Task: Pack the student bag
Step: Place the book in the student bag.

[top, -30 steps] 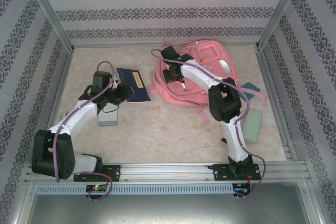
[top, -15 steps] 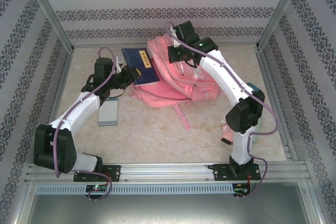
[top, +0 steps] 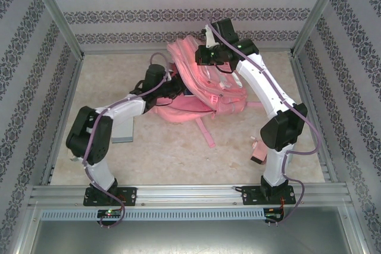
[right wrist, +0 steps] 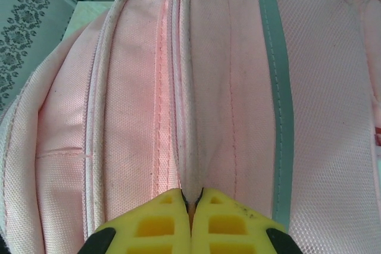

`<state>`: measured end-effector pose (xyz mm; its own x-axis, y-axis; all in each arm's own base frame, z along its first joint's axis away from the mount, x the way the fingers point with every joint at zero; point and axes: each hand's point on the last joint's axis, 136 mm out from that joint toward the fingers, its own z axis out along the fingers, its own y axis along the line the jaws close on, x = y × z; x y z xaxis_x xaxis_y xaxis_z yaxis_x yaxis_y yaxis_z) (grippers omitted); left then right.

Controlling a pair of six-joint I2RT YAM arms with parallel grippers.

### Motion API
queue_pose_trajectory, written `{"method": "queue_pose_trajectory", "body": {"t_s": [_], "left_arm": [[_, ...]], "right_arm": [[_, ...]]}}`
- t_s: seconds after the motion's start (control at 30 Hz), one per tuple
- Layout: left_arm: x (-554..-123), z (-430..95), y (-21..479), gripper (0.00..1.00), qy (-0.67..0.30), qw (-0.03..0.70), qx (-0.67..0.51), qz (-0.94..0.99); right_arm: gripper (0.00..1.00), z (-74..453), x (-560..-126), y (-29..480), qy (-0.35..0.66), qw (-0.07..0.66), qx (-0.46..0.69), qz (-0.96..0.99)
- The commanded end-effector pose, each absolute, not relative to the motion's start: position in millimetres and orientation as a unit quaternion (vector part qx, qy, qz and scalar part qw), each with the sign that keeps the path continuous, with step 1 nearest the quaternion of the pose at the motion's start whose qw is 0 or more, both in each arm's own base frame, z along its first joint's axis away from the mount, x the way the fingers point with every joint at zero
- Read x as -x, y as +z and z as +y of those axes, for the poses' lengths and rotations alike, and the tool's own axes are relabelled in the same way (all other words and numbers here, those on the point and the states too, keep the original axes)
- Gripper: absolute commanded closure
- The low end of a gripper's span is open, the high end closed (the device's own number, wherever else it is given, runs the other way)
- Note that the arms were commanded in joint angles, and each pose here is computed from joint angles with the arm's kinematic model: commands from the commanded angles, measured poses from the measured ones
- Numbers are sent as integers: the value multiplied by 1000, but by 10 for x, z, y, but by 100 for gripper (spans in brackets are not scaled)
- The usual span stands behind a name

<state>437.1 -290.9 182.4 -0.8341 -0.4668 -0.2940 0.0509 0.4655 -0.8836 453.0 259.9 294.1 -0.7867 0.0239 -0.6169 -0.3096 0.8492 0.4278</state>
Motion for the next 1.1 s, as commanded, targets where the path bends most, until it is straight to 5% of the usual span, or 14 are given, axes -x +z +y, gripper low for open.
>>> {"method": "queue_pose_trajectory", "body": {"t_s": [0.0,0.4,0.5,0.7,0.77,1.03,1.07], "left_arm": [[-4553,-3204,2215,100,-545,304,107,774],[-4718,-3466,949,99,-409,225,163,869],[-4748,-3637,871,89,-394,209,146,883],[-4746,-3661,830,45,-358,200,125,904],[-4730,-3567,870,41,-336,210,121,910],[-4695,-3244,1019,46,-280,237,105,924],[-4699,-3225,1042,59,-281,241,104,923]], "right_arm": [[100,2644,-4520,3629,319,394,82,858],[100,2660,-4522,3646,328,393,79,855],[100,2671,-4532,3635,331,391,77,856],[100,2644,-4537,3615,326,391,76,857],[100,2625,-4536,3599,322,391,75,859],[100,2599,-4527,3551,316,391,76,861],[100,2594,-4525,3544,315,391,75,862]]}}
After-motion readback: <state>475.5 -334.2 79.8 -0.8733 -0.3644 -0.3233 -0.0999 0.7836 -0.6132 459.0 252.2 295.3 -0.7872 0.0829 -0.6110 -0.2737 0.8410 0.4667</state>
